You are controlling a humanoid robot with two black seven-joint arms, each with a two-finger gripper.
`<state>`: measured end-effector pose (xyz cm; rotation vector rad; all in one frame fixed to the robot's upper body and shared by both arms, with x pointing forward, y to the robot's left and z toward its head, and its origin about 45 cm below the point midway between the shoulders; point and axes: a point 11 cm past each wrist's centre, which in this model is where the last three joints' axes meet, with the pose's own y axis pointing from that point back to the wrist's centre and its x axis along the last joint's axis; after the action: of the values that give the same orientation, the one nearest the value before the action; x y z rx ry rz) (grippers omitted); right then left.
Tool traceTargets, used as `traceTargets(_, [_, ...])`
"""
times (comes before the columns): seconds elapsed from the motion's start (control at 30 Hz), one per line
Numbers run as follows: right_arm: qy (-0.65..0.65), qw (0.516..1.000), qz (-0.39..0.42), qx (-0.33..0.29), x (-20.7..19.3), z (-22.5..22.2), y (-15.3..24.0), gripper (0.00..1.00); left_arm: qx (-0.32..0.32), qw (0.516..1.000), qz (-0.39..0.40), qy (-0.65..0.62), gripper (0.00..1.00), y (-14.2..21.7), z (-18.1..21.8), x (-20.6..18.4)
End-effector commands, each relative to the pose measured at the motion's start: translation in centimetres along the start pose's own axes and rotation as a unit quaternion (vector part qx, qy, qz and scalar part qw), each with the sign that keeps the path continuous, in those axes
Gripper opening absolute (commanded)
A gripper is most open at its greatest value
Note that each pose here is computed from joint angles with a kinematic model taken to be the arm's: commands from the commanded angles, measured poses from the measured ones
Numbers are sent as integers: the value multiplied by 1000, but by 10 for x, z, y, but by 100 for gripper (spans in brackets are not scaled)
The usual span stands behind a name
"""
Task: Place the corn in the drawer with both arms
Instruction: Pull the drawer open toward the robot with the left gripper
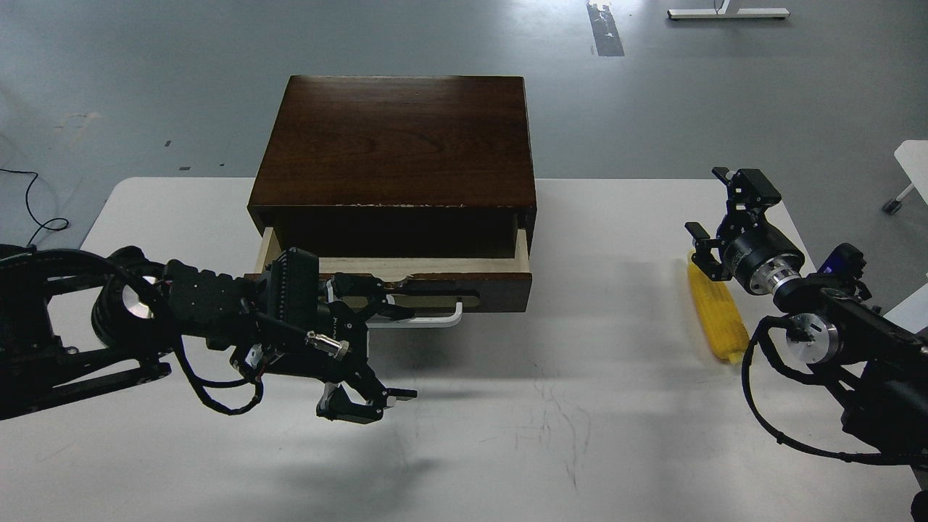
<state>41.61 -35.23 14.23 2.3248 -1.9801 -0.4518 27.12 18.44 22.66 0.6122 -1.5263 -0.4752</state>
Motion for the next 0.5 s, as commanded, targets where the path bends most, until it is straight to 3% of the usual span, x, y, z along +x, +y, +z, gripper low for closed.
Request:
traceTargets(0.0, [0, 1000, 0, 0, 0, 0, 0, 100, -4, 1000, 3, 0, 99, 3, 6, 2])
traceTargets(0.47, [0, 1000, 0, -1, 0, 1, 0, 100, -20, 1000, 2, 7, 99, 3, 20, -2])
